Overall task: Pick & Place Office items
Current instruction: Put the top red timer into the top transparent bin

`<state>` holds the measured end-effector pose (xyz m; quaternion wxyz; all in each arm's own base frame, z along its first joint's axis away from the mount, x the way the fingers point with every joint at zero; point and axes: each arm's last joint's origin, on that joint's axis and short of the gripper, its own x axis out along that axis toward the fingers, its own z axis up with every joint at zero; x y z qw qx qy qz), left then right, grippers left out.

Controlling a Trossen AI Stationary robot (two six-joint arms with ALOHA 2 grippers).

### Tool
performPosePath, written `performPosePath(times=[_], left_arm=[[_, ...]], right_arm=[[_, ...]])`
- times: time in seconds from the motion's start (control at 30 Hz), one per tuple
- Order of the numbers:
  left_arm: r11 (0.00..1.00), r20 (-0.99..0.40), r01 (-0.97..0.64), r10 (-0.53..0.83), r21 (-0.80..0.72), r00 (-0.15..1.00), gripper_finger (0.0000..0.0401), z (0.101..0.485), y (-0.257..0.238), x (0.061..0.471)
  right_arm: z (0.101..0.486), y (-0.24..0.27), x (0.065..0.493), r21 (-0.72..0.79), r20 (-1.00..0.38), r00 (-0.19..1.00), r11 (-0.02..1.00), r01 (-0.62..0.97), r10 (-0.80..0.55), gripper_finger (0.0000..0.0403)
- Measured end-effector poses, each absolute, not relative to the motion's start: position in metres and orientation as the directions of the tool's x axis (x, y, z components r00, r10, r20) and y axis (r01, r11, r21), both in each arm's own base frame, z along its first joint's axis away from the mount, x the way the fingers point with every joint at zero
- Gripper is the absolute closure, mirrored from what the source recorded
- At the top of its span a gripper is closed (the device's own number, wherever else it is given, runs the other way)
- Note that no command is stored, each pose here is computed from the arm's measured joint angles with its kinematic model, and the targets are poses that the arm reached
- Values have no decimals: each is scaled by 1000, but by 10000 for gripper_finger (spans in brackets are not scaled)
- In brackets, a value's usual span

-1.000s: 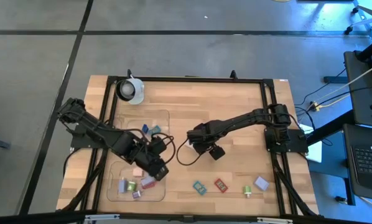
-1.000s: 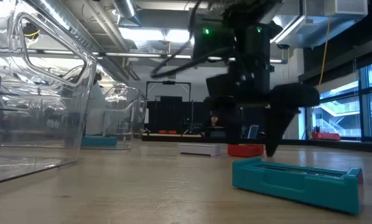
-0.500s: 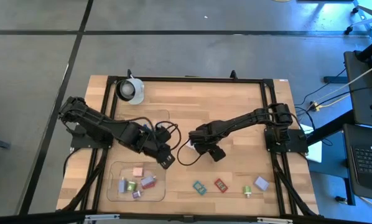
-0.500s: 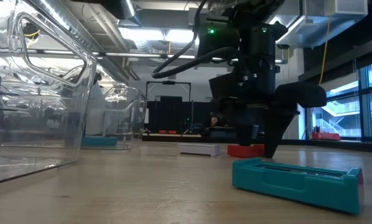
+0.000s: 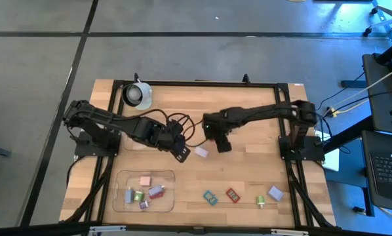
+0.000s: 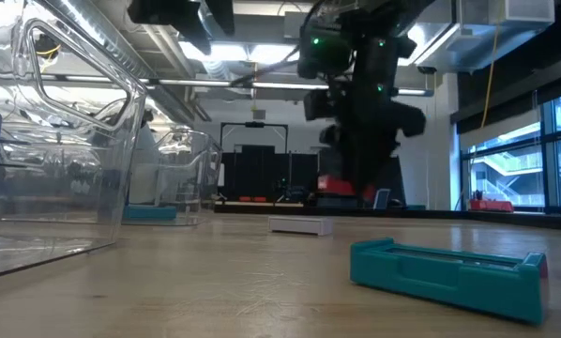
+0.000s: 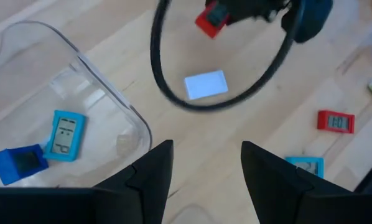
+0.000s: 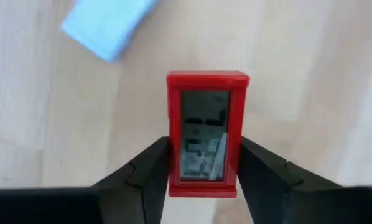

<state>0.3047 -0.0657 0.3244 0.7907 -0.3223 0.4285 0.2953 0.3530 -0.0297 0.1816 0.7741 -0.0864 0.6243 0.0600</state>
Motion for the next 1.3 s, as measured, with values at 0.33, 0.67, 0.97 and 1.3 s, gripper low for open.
performPosePath(times=[0.33, 0.67, 0.97, 1.3], left_arm=[[614, -845, -760, 273, -215, 460, 217, 325, -54, 307], [592, -793, -796, 423, -124, 438, 217, 327, -32, 310], [609, -760, -793, 523, 16, 386, 217, 332, 7, 307], [631, -723, -766, 587, 126, 364, 217, 356, 51, 282]], right_arm=[[258, -85, 320, -90, -879, 456, 988, 122, -136, 270], [316, -96, 287, -106, -739, 632, 967, 230, -231, 357], [290, -124, 291, -23, -819, 521, 921, 390, -241, 321], [214, -159, 316, 52, -921, 382, 948, 313, -75, 165]])
